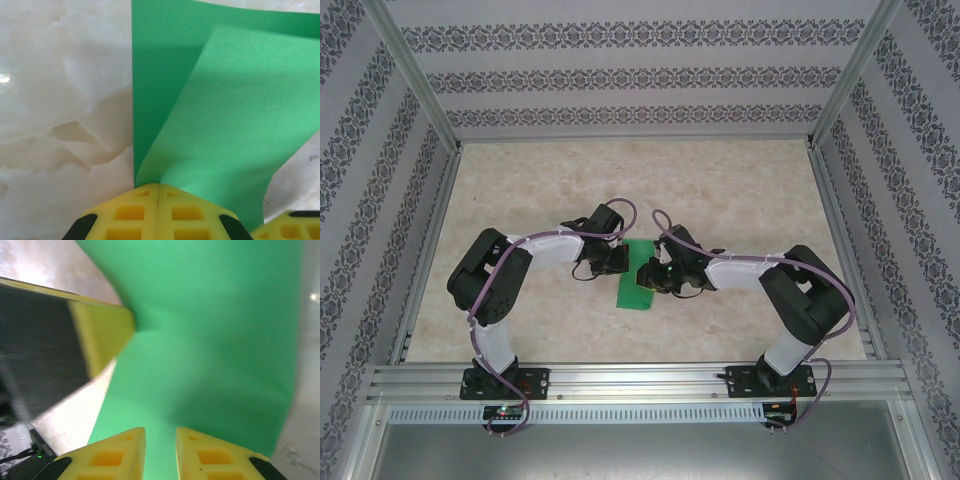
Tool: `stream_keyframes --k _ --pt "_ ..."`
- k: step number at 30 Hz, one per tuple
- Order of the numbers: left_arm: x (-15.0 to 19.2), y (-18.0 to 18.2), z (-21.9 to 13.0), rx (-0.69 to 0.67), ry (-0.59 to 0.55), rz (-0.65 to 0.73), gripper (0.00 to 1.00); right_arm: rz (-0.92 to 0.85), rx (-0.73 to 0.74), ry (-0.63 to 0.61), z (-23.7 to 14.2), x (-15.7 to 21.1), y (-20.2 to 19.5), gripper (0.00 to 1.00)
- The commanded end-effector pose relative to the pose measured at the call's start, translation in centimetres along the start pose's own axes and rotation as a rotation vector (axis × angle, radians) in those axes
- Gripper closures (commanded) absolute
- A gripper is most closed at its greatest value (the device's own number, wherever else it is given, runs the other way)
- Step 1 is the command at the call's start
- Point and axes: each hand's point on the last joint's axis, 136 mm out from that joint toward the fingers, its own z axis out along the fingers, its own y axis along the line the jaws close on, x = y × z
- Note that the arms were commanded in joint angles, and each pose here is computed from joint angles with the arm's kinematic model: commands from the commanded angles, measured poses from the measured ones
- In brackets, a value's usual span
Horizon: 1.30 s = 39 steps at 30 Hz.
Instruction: Fold a paper plane with a square sheet of paper (pick it up from the middle)
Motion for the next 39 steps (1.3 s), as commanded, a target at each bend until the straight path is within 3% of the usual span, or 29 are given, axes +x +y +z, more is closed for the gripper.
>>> stream_keyframes --k 1,5,16,25,34,39 --pt "1.1 1.5 1.1 -0.08 0.037 0.011 1.0 0.037 0.024 0.029 1.1 1.3 -2.0 0.76" --pt "1.1 1.6 1.0 -0.082 0.036 0.011 1.0 0.051 0.038 0.05 1.4 2.0 -2.9 0.76" --pt "1.1 1.5 1.0 -0.081 0.035 0.01 1.0 -0.022 -0.074 0.008 -1.0 2.1 1.5 0.76" --pt "1.0 1.4 0.9 -0.082 0.037 0.011 1.0 0.028 0.024 0.085 1.5 4.8 -2.6 0.78" --pt "1.0 1.4 0.9 -0.083 0.037 0.012 1.0 -0.038 -0.062 0.027 -1.2 4.0 1.2 0.77" --pt "1.0 1.4 0.9 -0.082 0.038 0.013 1.0 -0.018 -0.041 0.057 -0.2 5.2 -0.3 0.77"
